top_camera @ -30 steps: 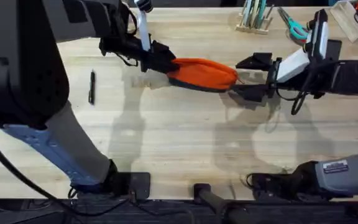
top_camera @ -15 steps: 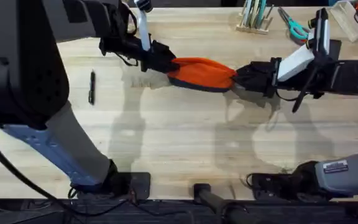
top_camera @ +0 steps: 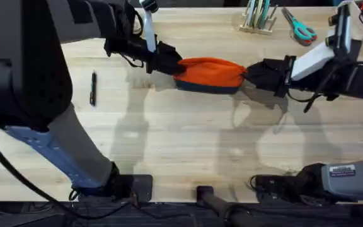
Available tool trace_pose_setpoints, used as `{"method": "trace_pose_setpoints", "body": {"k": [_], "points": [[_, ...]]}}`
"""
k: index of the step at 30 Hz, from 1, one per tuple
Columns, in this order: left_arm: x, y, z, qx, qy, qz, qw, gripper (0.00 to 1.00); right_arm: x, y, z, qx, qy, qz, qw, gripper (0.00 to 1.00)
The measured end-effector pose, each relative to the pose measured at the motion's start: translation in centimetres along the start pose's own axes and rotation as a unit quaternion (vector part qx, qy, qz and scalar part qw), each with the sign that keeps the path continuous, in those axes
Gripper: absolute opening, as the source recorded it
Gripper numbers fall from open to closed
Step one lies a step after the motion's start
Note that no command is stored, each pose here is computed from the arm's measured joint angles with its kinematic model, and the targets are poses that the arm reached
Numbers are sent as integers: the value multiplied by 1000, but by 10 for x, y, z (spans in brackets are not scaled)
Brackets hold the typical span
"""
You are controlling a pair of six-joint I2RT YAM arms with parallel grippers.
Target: Unzip the bag, pick up the pens from the table one at a time and place them inside, then zip the bag closed.
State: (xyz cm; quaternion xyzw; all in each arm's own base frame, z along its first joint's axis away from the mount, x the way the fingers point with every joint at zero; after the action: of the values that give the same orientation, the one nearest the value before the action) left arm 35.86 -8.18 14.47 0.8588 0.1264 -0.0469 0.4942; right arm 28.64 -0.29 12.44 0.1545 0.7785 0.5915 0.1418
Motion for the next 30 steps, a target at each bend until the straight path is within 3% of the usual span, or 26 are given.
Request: {"method": "trace_pose_setpoints", "body": {"k": [8,30], "points": [[-1,2,0,-11,-5,0,1000,42,-1,14,-9,-5,-16,-26,1000,31],[1,0,-1,1,2,0,1000,42,-2,17,-14,-15,-19,-28,999,31]]}}
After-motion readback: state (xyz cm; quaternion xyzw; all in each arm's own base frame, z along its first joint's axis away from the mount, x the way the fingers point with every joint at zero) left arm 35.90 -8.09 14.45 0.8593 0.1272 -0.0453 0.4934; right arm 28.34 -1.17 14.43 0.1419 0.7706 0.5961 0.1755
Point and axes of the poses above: each hand's point on the last joint's axis, 136 mm out from that joint toward the fingers, its own z axis out along the fingers, its own x axis along the line the jaws close on, y = z × x, the point moved 10 cm from there along -z, back along the fingers, and after that the axes turned 2 degrees about -z, right-handed, at the moved point
